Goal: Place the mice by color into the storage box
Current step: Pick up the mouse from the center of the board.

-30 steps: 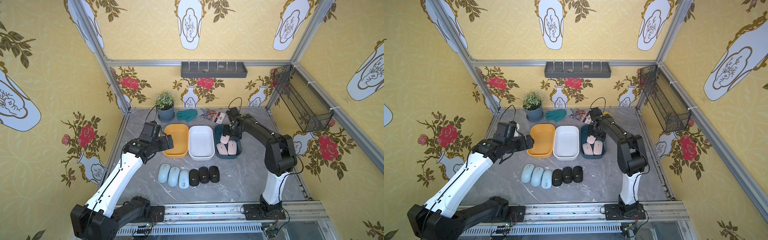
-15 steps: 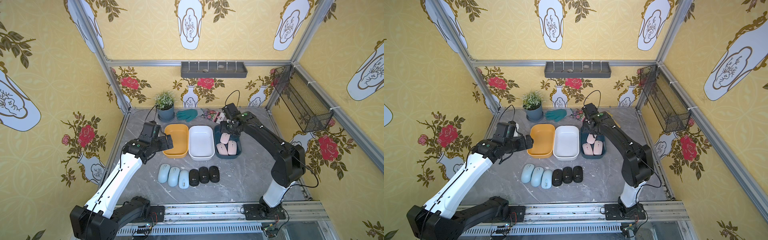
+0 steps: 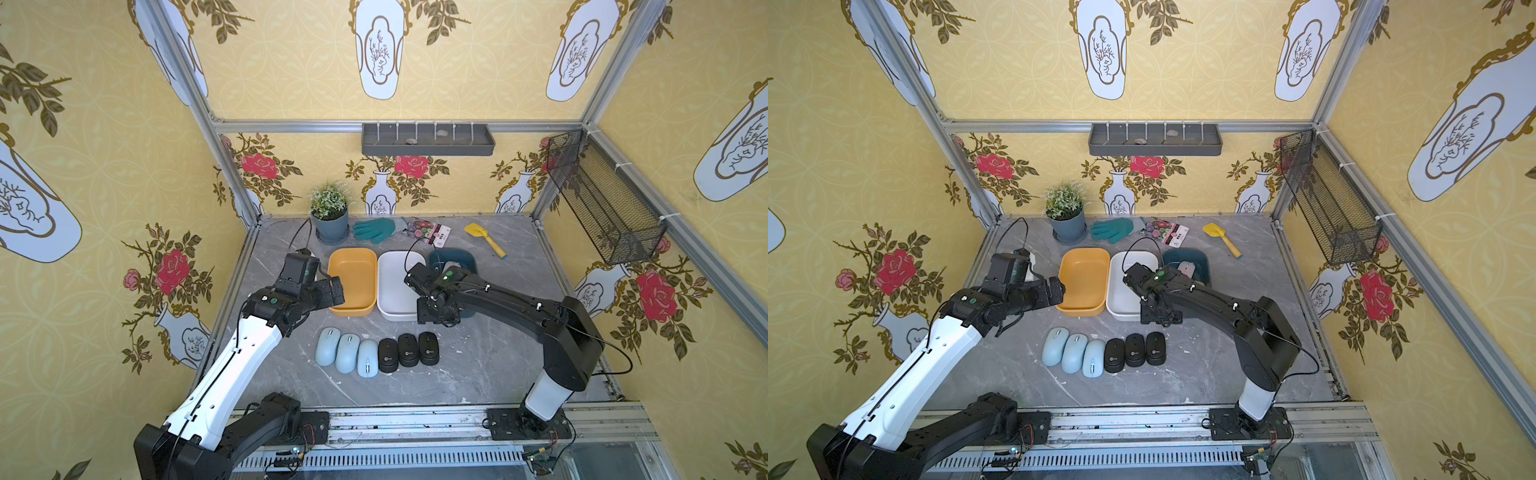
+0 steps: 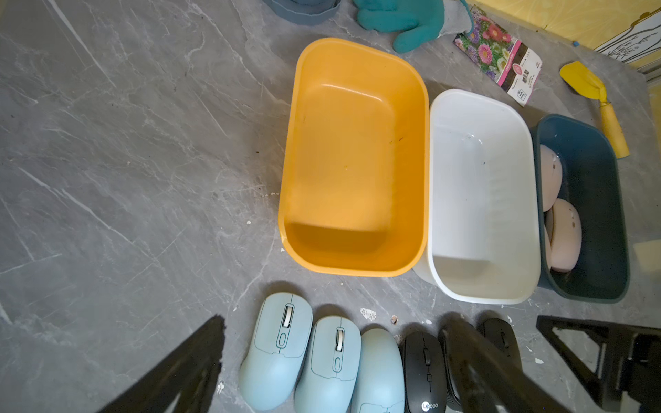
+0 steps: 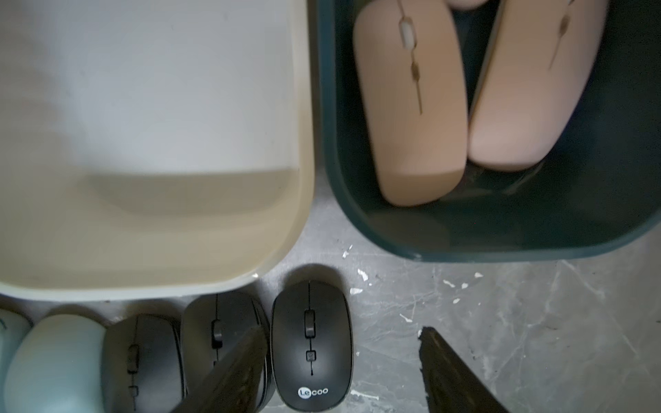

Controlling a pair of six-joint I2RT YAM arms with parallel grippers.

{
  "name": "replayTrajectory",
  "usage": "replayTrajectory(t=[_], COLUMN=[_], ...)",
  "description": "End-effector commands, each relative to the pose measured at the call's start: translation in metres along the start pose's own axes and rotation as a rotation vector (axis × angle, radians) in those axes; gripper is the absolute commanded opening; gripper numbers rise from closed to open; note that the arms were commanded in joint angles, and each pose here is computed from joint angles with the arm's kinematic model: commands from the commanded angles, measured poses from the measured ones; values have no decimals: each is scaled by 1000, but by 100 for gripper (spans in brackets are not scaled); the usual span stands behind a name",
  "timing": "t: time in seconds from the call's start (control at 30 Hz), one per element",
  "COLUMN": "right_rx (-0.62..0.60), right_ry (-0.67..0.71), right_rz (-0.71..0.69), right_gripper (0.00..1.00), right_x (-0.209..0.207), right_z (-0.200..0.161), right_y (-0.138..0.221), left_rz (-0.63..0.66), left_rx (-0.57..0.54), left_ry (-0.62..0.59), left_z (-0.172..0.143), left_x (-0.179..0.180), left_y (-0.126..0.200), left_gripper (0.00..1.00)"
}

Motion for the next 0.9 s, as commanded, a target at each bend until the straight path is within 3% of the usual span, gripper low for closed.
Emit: replayTrajectory(t=[0.0, 0.87], right_rx=[51, 168], right_ry=[-64, -64], right_rz=[29, 18], right_gripper=[70, 67], right_x=[7, 6], right_z=[-13, -57], right_y=[-8, -57], left_rz=[8, 0], left_rx=[-9, 14], left_ry=[14, 20], left_z=[-2, -4], left_x=[2, 0], left_y=[-2, -4], left_gripper=[98, 98])
Point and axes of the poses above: each gripper's point midway between its finger pads, its own y axis back along the fingers, its own x axis along the line the jaws close on, z = x × y, the point moved 4 cm from there along y, back along the fingers, and after that the axes turned 5 degrees about -y, right-handed, at the moved point
